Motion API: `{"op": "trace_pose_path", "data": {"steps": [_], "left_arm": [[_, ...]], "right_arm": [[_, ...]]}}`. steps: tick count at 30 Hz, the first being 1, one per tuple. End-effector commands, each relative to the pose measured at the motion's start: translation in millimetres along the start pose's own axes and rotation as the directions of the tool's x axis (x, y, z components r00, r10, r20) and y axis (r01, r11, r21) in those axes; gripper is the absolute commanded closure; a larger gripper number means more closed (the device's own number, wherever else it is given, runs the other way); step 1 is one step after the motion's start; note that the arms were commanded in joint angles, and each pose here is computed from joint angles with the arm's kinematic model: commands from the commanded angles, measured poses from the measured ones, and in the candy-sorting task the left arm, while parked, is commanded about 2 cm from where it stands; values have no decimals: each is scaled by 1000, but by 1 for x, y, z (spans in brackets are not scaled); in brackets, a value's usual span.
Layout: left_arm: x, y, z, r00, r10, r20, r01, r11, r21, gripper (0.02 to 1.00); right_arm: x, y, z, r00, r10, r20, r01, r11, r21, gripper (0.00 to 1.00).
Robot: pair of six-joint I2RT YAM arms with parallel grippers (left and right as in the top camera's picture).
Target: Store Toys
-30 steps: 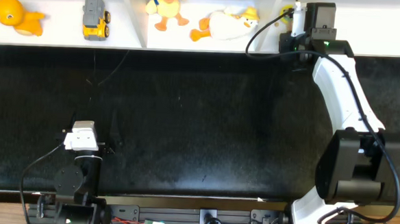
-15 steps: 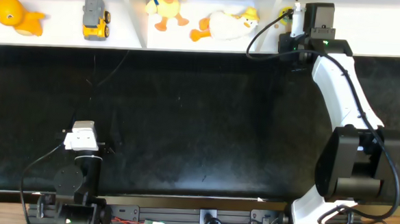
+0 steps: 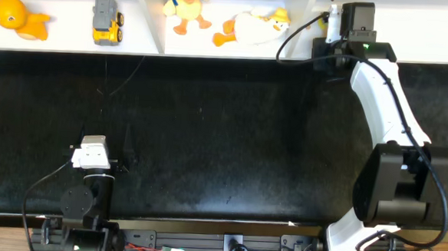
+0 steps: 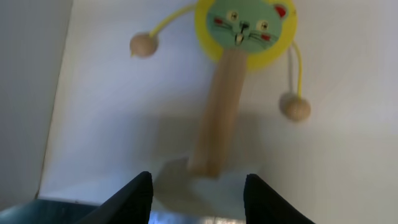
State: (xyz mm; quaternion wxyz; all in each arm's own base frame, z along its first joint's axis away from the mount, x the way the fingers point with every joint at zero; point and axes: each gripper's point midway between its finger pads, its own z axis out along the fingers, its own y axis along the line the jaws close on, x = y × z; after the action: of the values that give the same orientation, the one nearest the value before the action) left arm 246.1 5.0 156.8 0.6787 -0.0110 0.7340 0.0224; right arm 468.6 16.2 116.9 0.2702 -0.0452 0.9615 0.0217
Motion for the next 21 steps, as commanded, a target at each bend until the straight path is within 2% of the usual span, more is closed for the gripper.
{"op": "trace_pose_path", "data": {"steps": [1, 5, 8, 17, 21], "left_arm": [[-1, 0, -1, 1000, 19, 6, -19, 1000, 1, 20], [-1, 0, -1, 1000, 19, 6, -19, 1000, 1, 20], [-1, 0, -1, 1000, 19, 6, -19, 1000, 1, 20], [-1, 0, -1, 1000, 19, 6, -19, 1000, 1, 20], [-1, 0, -1, 1000, 19, 6, -19, 1000, 1, 20]], "right_arm": [[0, 0, -24, 1000, 15, 1, -15, 1000, -9, 489], [10, -2, -41, 1000, 12, -16, -12, 1000, 15, 476], [27, -4, -58, 1000, 5, -19, -4, 999, 37, 305], [84, 3, -96, 999, 7, -31, -6, 999, 37, 1], [116, -5, -117, 996, 11, -89, -2, 995, 98, 3]]}}
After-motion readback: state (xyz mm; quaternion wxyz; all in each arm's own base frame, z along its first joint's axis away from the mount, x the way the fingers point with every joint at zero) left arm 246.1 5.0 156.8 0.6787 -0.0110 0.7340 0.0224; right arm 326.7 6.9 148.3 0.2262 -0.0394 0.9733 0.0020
